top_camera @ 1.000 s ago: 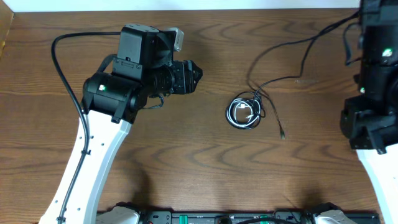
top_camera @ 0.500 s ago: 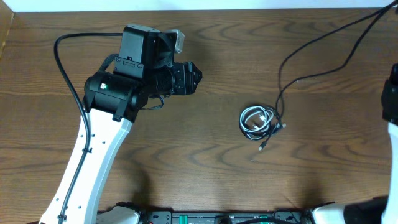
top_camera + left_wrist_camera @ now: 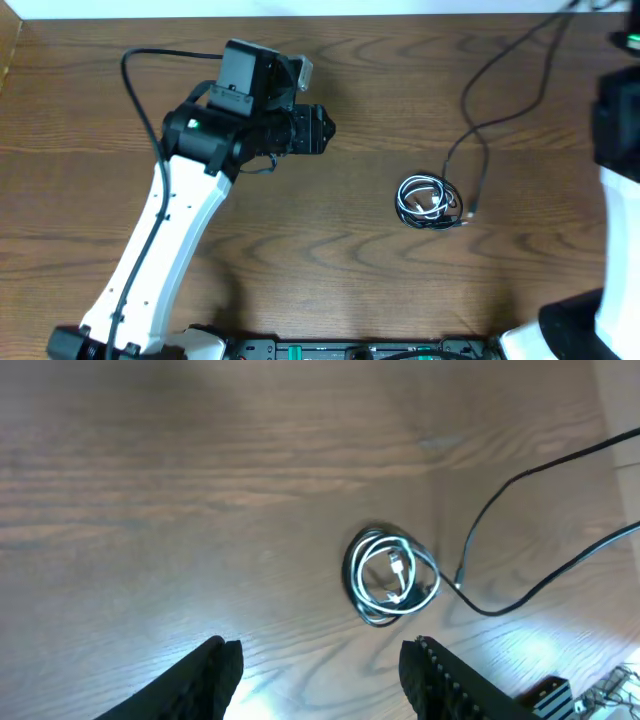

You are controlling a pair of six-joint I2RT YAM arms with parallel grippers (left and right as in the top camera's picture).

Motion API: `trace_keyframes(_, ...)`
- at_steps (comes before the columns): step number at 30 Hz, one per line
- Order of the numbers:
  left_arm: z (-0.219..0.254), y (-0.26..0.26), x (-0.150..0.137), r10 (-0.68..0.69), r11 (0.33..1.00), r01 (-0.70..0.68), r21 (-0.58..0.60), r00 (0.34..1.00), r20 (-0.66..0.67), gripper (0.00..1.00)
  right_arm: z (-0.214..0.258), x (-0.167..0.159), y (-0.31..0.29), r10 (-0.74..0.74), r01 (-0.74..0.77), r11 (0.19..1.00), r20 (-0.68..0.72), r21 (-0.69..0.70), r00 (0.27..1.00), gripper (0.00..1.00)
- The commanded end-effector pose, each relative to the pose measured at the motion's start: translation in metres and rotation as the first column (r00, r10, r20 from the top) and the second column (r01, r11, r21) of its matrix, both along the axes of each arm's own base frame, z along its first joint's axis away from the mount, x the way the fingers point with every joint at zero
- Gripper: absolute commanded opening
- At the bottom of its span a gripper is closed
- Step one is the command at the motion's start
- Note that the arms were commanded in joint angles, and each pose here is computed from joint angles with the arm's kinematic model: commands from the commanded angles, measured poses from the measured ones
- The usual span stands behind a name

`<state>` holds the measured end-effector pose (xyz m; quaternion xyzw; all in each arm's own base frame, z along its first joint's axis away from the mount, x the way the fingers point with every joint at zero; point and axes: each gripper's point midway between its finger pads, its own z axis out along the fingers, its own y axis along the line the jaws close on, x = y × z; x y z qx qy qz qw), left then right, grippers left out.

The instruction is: Untangle cables

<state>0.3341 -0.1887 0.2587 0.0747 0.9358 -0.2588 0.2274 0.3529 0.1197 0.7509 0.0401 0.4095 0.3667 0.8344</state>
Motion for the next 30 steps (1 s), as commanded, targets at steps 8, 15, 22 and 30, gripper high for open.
trace_keyframes(8,0.013,0.001,-0.005,-0.077,0.997,0.075,0.023,0.993,0.090,0.57,-0.104,0.067,0.110,0.277,-0.340,0.928,-0.330,-0.152,0.903,0.01)
trace_keyframes(15,0.089,-0.023,-0.022,-0.183,0.950,0.250,-0.189,0.932,0.313,0.57,-0.126,0.046,0.135,0.501,-0.606,0.782,-0.429,-0.148,0.752,0.01)
trace_keyframes(22,0.141,-0.035,-0.017,-0.209,0.904,0.371,-0.213,0.817,0.537,0.62,-0.150,0.049,0.137,0.606,-0.669,0.732,-0.574,0.131,0.550,0.01)
trace_keyframes(30,0.164,-0.040,-0.004,-0.171,0.895,0.387,-0.223,0.759,0.628,0.63,-0.139,0.042,0.140,0.715,-0.694,0.653,-0.547,0.302,0.434,0.01)
